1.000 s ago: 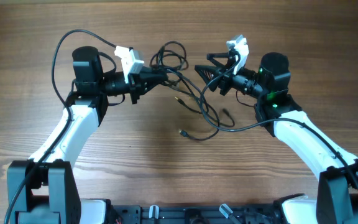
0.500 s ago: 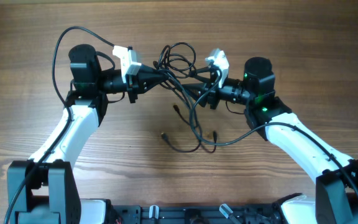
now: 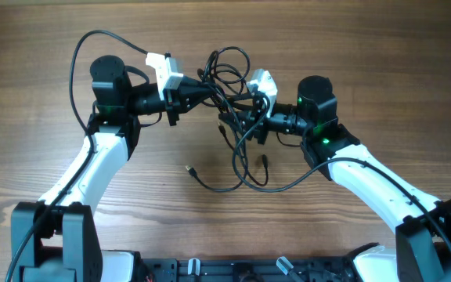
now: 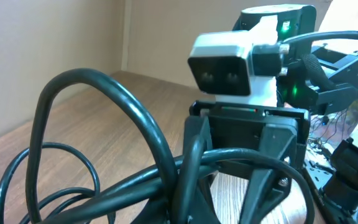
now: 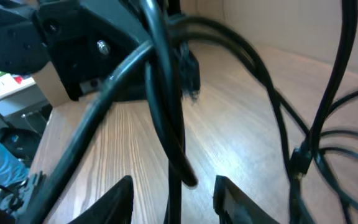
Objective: Untangle cables
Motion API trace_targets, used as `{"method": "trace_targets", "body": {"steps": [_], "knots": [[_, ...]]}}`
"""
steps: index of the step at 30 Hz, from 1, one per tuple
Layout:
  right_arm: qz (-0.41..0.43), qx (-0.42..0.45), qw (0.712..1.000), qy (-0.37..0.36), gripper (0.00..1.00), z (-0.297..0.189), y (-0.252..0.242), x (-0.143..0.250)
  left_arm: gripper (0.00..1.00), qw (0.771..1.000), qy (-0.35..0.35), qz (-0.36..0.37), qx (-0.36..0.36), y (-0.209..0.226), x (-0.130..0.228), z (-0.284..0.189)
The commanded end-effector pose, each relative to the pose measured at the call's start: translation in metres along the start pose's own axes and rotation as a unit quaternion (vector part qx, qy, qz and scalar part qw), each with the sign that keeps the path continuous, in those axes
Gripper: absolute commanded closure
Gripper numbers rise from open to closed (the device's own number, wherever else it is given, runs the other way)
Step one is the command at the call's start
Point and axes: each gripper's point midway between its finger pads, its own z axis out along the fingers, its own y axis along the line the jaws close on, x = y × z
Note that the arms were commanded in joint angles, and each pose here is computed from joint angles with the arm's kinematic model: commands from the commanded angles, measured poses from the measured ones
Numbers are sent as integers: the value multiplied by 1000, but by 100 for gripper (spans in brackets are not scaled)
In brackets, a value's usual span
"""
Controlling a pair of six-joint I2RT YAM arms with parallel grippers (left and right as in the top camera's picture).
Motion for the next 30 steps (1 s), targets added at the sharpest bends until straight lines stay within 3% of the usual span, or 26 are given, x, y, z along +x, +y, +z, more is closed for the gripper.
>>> {"method": "trace_targets", "body": {"steps": [1,3,8,13,15,16,18,19,20,22,23,24,30], "knots": [[-31,-5,999,-24,63,-2,4,-16,96,1000,0,-8,2,-5,-5,-1],[-44,-6,998,-35,67,-3,5,-23,96,1000,3,-19,2,-5,-2,0],[-52,-6,998,-42,95,-3,6,-27,96,1000,4,-25,2,-5,0,0],[-52,-7,998,-42,96,-3,6,-27,96,1000,5,-25,0,-4,0,-1],[-52,-11,998,-42,95,-3,7,-27,96,999,6,-26,-36,8,1,-1],[-52,-11,998,-42,95,-3,7,-26,91,998,8,-28,-60,16,2,-2],[-53,-11,998,-42,95,-3,7,-27,70,996,14,-41,-84,24,7,-3],[-52,-11,998,-42,95,-3,7,-27,51,994,18,-50,-92,26,10,-4],[-52,-11,998,-42,95,-3,7,-27,39,993,23,-60,-97,28,14,-4],[-52,-11,998,-42,95,-3,7,-27,46,993,24,-64,-97,28,15,-4],[-51,-11,998,-41,95,-3,7,-26,40,993,24,-64,-97,28,15,-4],[-49,-11,998,-39,95,-3,7,-25,0,993,24,-64,-100,29,15,-4],[-15,16,1000,-16,96,-9,-9,-11,0,995,21,-39,-90,26,11,-6]]}}
